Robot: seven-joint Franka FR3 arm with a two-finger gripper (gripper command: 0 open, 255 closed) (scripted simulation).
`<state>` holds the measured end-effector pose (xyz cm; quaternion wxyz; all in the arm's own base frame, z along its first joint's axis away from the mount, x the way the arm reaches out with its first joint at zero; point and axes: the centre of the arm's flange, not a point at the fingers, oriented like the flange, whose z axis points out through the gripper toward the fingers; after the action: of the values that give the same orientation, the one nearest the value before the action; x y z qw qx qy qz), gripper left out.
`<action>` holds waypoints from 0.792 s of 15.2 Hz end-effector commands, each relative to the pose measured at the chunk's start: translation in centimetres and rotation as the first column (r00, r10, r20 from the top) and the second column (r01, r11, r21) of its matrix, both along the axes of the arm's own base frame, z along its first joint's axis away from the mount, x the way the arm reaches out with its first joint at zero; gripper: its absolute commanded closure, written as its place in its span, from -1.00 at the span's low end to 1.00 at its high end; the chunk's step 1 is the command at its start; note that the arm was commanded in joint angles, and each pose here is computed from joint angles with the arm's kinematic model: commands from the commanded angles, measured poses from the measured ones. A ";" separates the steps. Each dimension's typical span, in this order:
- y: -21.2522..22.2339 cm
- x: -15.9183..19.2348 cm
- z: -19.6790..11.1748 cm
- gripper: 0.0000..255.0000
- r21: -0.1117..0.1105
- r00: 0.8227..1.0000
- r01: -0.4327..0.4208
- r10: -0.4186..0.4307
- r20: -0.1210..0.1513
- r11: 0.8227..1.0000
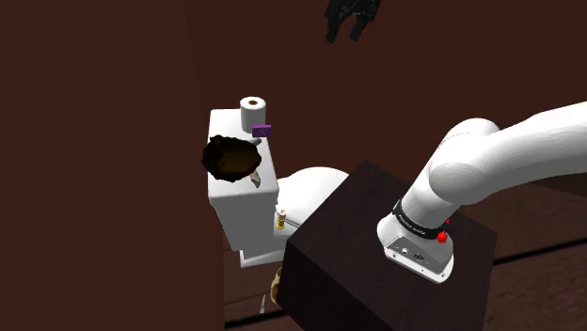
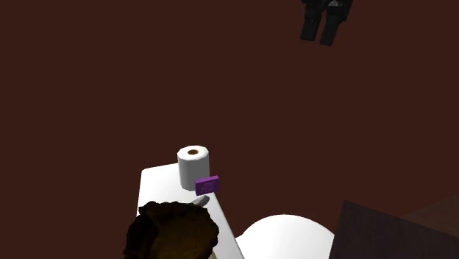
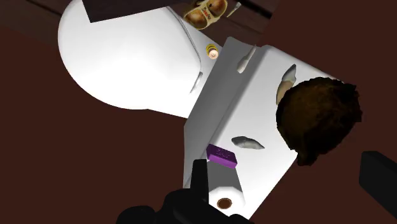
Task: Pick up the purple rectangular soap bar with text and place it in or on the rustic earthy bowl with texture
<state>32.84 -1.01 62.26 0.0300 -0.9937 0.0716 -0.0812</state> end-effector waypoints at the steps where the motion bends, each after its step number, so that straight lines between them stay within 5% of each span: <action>1: 0.0 0.0 0.0 -1.00 0.000 1.000 0.000 0.000 0.000 1.000; 12: -3.2 9.0 -11.5 -1.00 -0.016 0.982 -0.181 0.180 -0.049 0.983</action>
<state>41.13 -3.92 52.19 0.0261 -0.9980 -0.0099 -0.0573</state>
